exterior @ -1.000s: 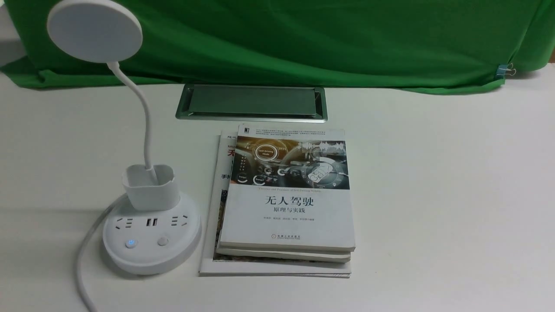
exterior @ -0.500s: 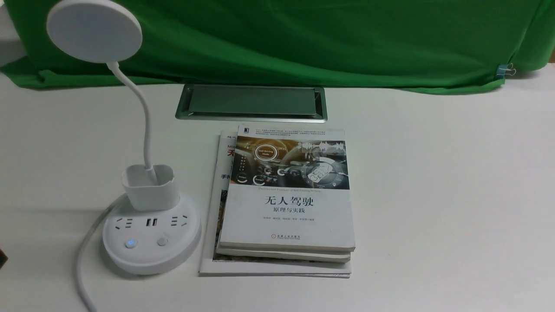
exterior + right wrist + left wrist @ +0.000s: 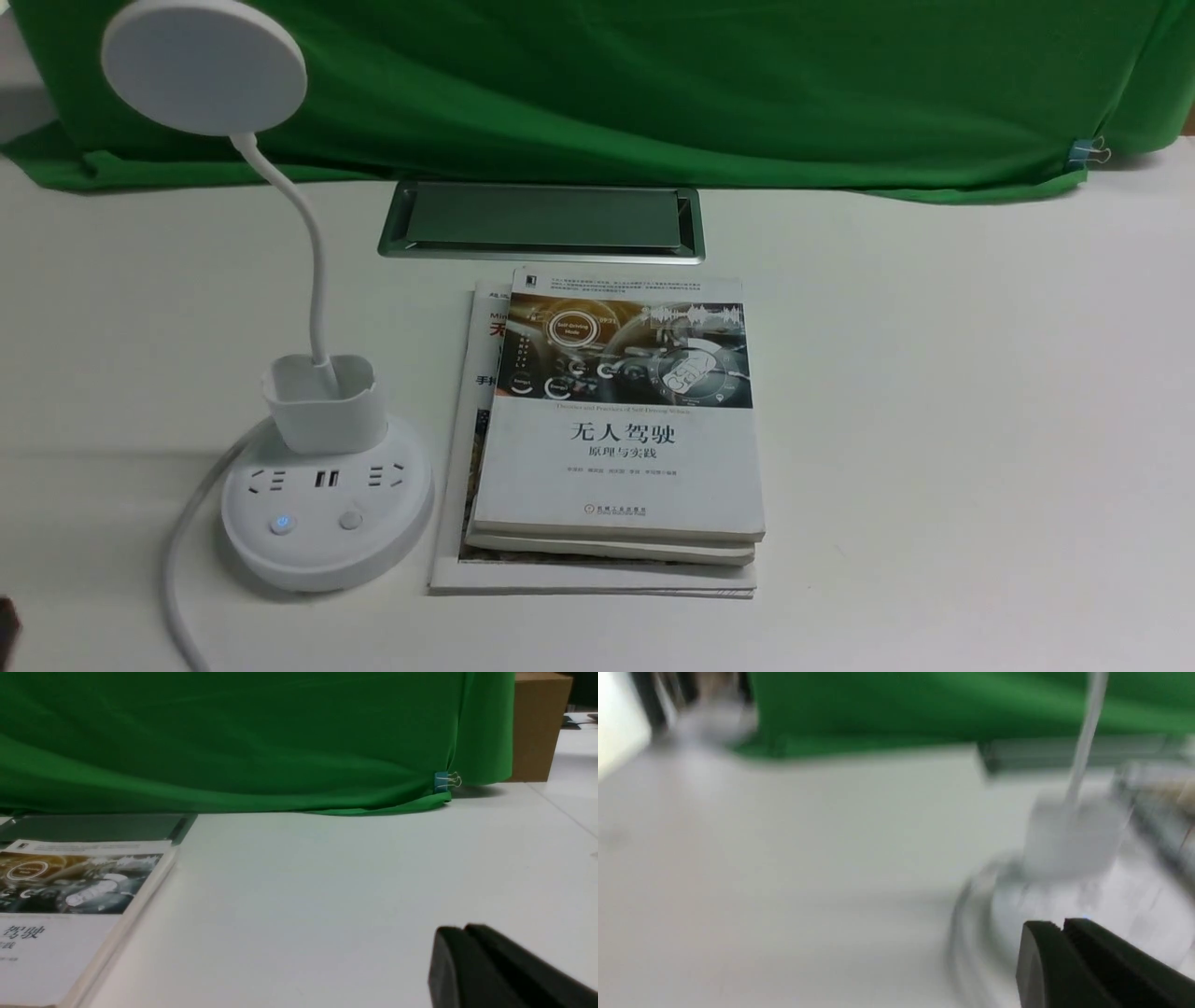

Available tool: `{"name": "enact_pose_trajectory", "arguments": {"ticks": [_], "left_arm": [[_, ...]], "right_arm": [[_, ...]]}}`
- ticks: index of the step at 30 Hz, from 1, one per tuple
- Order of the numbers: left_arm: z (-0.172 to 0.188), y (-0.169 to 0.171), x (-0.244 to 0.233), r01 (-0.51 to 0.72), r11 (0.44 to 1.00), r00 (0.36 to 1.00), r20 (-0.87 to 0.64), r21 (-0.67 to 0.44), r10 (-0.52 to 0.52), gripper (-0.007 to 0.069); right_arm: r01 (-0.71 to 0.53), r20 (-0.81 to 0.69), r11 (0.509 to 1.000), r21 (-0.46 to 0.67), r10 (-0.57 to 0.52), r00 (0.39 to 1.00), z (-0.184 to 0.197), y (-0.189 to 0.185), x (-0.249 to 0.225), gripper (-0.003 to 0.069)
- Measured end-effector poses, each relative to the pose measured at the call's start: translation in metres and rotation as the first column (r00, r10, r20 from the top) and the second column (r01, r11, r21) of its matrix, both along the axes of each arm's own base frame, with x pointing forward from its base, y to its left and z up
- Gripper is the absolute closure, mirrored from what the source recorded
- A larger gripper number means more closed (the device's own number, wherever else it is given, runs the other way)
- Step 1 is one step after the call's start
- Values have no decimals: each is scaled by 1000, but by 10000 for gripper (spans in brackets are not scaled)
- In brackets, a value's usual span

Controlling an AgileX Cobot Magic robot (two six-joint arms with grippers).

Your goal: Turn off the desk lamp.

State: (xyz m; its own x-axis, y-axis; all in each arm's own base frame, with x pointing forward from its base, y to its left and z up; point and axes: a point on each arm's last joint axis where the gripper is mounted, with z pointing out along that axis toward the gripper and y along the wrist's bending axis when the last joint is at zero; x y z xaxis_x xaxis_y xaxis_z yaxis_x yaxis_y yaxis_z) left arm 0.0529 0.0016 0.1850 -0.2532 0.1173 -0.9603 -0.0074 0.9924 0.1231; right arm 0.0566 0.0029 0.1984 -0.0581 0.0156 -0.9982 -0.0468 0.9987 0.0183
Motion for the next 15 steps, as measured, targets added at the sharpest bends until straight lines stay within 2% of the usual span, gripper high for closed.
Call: {"name": "enact_pose_trajectory", "arguments": {"ticks": [5,15], "left_arm": [[5,-1,3,29,999,994,100,24,-31,606],[5,-4,3,60,998,992,111,-19,-57,606]], "right_arm": [[0,1,1000,0,0,1000,0,0,0,622],[0,1,1000,0,0,1000,0,0,0,622]]}}
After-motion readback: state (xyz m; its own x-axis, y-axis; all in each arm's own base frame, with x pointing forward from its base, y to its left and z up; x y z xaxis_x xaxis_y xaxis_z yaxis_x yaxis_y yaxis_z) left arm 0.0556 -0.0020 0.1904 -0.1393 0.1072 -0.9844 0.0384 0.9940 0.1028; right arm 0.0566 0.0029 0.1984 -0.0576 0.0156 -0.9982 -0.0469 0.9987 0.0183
